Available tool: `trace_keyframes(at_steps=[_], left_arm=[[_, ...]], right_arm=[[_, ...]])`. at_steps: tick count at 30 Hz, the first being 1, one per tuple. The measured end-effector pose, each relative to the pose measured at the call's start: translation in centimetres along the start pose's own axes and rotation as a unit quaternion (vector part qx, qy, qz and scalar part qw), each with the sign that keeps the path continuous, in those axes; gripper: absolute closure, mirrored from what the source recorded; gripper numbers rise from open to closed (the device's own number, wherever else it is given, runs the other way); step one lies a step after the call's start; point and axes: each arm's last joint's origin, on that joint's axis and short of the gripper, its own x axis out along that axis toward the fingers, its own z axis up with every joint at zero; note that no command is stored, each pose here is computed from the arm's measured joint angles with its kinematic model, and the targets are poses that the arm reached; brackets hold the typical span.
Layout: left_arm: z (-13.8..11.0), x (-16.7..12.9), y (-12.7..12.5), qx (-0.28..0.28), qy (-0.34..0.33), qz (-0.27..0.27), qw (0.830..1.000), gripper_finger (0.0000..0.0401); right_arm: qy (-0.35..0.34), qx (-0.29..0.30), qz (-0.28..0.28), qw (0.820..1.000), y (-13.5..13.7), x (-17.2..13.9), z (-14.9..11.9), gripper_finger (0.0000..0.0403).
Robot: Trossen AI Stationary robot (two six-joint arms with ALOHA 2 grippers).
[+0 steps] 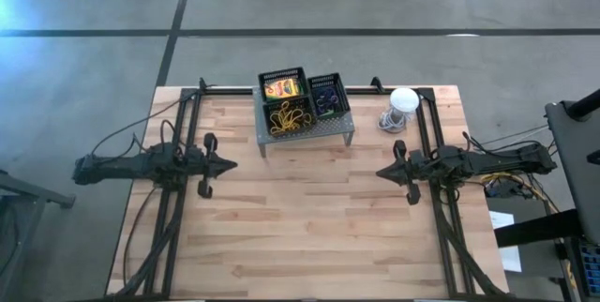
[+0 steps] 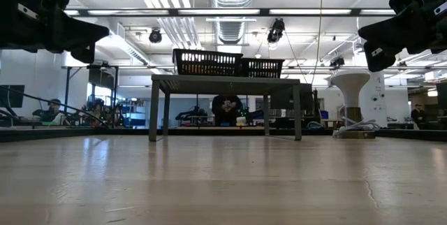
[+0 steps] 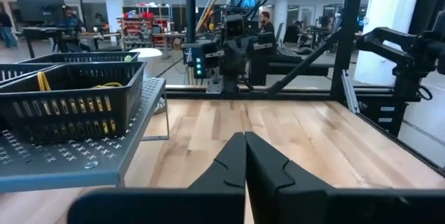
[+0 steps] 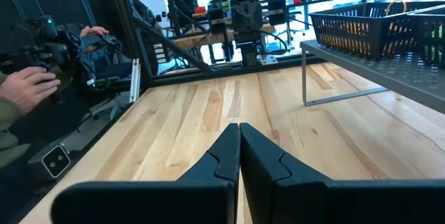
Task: Pick & Place Office Desk Supplies
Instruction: Return to Home Position
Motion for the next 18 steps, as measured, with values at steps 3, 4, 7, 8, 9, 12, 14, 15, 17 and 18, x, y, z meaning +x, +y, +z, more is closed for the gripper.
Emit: trace_keyframes(at_steps=[3, 4, 7, 8, 9, 12, 14, 15, 17, 18], left_arm=[[0.01, 0.00, 0.03, 0.008, 0.000, 0.003, 1.000, 0.0400], [0.01, 0.00, 0.03, 0.020, 0.000, 0.003, 1.000, 0.0400], [0.04, 0.00, 0.03, 0.054, -0.002, 0.003, 0.999, 0.0397], [0.04, 0.00, 0.03, 0.057, -0.002, 0.003, 0.998, 0.0394], [0.04, 0.00, 0.03, 0.058, -0.002, 0.003, 0.998, 0.0391], [0.04, 0.00, 0.03, 0.058, -0.002, 0.003, 0.998, 0.0381], [0.04, 0.00, 0.04, 0.058, -0.002, 0.003, 0.998, 0.0377], [0.04, 0.00, 0.04, 0.058, -0.002, 0.003, 0.998, 0.0375], [0.04, 0.00, 0.04, 0.055, -0.002, 0.003, 0.998, 0.0374], [0.04, 0.00, 0.04, 0.055, -0.002, 0.003, 0.998, 0.0374]], right_arm=[[0.000, 0.000, 0.000, 1.000, 0.00, 0.00, 0.00, 0.0394], [0.000, 0.000, 0.000, 1.000, 0.00, 0.00, 0.00, 0.0394], [0.000, 0.000, 0.000, 1.000, 0.00, 0.00, 0.00, 0.0394], [0.000, 0.000, 0.000, 1.000, 0.00, 0.00, 0.00, 0.0394], [0.000, 0.000, 0.000, 1.000, 0.00, 0.00, 0.00, 0.0394], [0.000, 0.000, 0.000, 1.000, 0.00, 0.00, 0.00, 0.0394], [0.000, 0.000, 0.000, 1.000, 0.00, 0.00, 0.00, 0.0394], [0.000, 0.000, 0.000, 1.000, 0.00, 0.00, 0.00, 0.0394], [0.000, 0.000, 0.000, 1.000, 0.00, 0.00, 0.00, 0.0394], [0.000, 0.000, 0.000, 1.000, 0.00, 0.00, 0.00, 0.0394]])
